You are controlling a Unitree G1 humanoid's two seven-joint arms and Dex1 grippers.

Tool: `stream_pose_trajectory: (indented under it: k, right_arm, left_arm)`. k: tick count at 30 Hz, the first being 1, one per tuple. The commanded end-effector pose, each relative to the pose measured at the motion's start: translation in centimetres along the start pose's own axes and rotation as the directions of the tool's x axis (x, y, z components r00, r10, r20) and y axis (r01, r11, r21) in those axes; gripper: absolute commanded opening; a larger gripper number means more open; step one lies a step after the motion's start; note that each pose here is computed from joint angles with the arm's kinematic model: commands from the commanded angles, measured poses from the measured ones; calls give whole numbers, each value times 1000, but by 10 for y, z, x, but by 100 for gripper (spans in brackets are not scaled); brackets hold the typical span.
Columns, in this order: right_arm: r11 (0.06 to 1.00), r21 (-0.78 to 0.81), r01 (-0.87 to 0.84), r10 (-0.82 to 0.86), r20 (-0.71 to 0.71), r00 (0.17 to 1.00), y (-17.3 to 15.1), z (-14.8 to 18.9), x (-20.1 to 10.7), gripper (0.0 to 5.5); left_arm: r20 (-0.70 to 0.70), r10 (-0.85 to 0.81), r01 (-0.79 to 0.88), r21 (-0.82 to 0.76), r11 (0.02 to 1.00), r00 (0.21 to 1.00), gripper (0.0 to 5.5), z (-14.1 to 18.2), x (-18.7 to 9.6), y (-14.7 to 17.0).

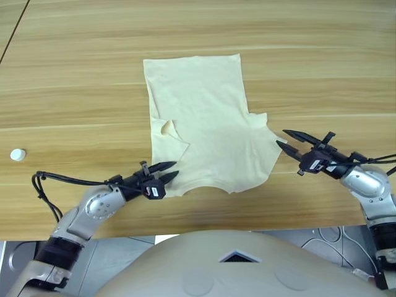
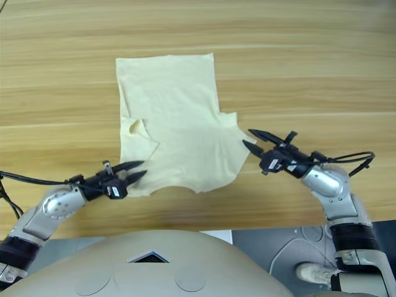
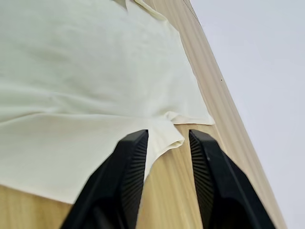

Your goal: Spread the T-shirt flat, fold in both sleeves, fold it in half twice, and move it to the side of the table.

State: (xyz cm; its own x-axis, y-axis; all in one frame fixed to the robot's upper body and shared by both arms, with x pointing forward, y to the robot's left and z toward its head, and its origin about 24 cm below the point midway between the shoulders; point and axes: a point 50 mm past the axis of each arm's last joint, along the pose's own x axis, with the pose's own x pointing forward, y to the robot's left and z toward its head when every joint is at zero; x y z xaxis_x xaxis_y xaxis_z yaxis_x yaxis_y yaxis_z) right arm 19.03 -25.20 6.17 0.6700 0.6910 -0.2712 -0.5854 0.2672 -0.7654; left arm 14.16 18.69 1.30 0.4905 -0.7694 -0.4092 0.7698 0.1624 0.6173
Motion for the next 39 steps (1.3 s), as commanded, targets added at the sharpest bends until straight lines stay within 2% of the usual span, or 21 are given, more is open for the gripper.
stream_pose_trajectory:
  k: [1,5,8,12,15,21,30,35,39]
  right_arm:
    - [998,-54,-12,8,-90,996,-12,-4,-21,159]
    - [989,-133,-57,21,-258,966,-19,-11,-50,159]
    - [973,-128,-192,137,-347,928,6,-20,-48,159]
    - [960,-106,-261,215,-324,921,33,-16,-32,159]
    - [950,-119,-287,234,-335,913,41,-19,-24,159]
    - [953,-195,-232,157,-338,928,35,-31,0,159]
    - [954,-226,-195,113,-330,937,36,-40,11,159]
    - [956,-224,-189,112,-317,942,38,-39,12,60]
    - [957,-218,-191,117,-314,942,39,-39,12,2]
  left_arm:
    - [-26,-48,47,-18,999,999,141,-1,-7,-7]
    - [-35,-48,47,-19,999,998,141,1,-12,-7]
    - [29,41,-41,16,999,999,141,14,-14,8]
    - [142,147,-152,28,988,979,141,34,-14,25]
    - [185,188,-197,29,980,964,141,42,-17,31]
    - [216,205,-215,26,976,955,141,45,-15,34]
    - [210,234,-246,34,969,949,141,43,-14,39]
    - [216,234,-247,36,968,948,146,44,-13,40]
    - [220,231,-246,39,969,948,146,45,-13,40]
